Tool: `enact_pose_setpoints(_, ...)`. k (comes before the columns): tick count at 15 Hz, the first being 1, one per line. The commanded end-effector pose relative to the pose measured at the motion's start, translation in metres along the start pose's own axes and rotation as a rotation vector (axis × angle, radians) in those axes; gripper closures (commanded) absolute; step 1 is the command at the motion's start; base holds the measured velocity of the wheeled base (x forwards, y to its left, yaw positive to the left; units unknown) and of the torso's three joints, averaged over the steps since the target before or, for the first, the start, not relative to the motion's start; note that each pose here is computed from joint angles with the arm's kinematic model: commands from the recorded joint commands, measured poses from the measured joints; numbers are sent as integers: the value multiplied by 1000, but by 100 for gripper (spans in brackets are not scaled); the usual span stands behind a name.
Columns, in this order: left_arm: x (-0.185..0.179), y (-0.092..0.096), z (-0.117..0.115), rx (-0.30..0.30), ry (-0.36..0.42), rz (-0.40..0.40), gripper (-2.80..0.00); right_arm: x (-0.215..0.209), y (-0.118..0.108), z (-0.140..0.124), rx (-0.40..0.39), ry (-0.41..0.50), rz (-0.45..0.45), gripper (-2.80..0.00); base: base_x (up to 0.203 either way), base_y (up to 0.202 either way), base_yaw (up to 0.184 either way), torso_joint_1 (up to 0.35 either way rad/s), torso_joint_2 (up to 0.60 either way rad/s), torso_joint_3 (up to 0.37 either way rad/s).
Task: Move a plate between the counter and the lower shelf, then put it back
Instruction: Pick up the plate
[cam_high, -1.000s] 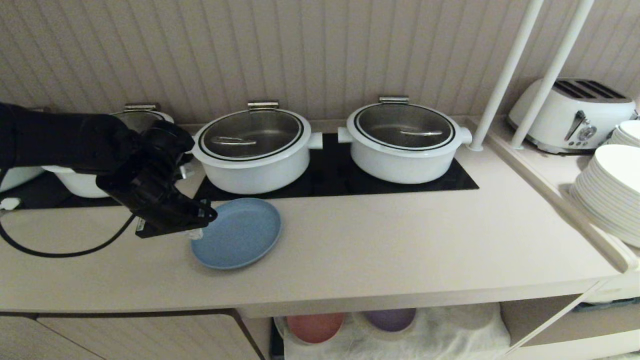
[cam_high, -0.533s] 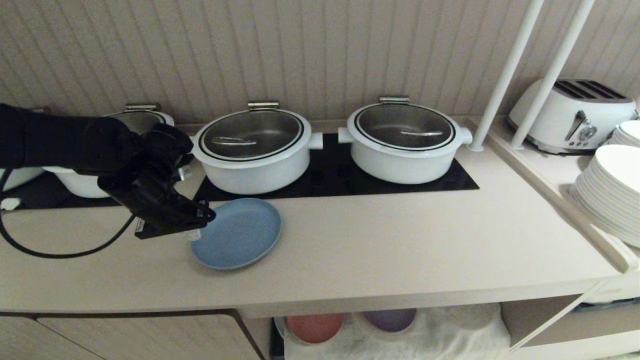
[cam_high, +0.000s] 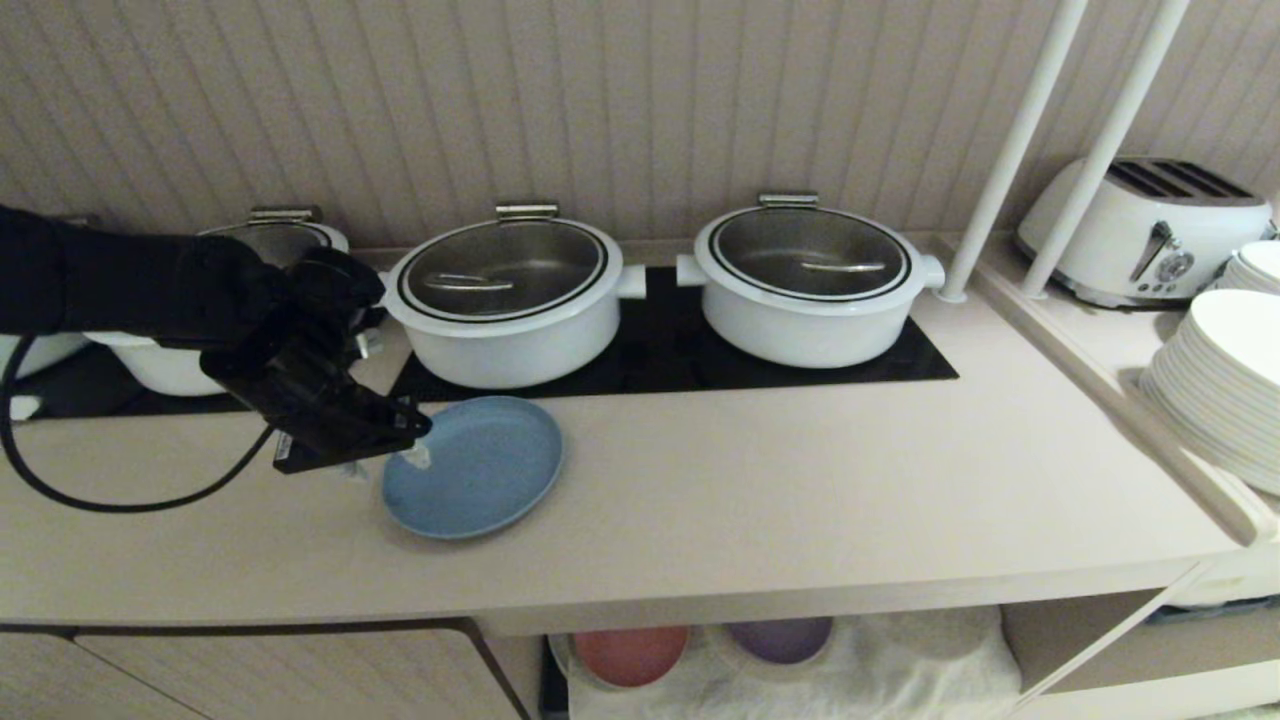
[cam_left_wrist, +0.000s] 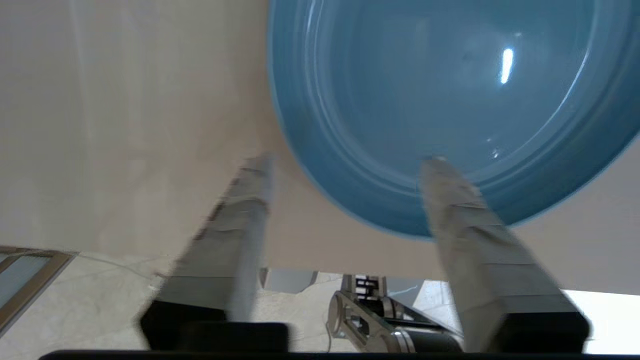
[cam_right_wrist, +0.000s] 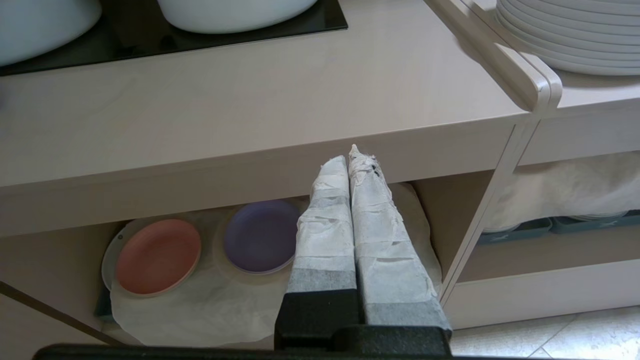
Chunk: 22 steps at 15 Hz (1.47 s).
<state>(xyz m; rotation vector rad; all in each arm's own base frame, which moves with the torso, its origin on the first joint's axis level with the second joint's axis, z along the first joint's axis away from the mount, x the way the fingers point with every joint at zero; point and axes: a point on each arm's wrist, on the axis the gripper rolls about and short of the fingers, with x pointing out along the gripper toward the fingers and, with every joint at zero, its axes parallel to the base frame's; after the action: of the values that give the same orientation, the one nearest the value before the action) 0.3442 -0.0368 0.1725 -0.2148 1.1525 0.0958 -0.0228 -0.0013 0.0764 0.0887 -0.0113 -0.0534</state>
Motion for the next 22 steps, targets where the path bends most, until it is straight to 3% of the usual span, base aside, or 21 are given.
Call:
enact_pose_setpoints(1, 2, 2, 3, -9, 2, 1, -280, 0, 0, 0, 0, 0, 0, 0, 0, 0, 0, 0, 0, 0)
enact_pose_setpoints(22, 51, 9, 27, -34, 49, 34, -280, 0, 0, 0, 0, 0, 0, 0, 0, 0, 0, 0, 0, 0)
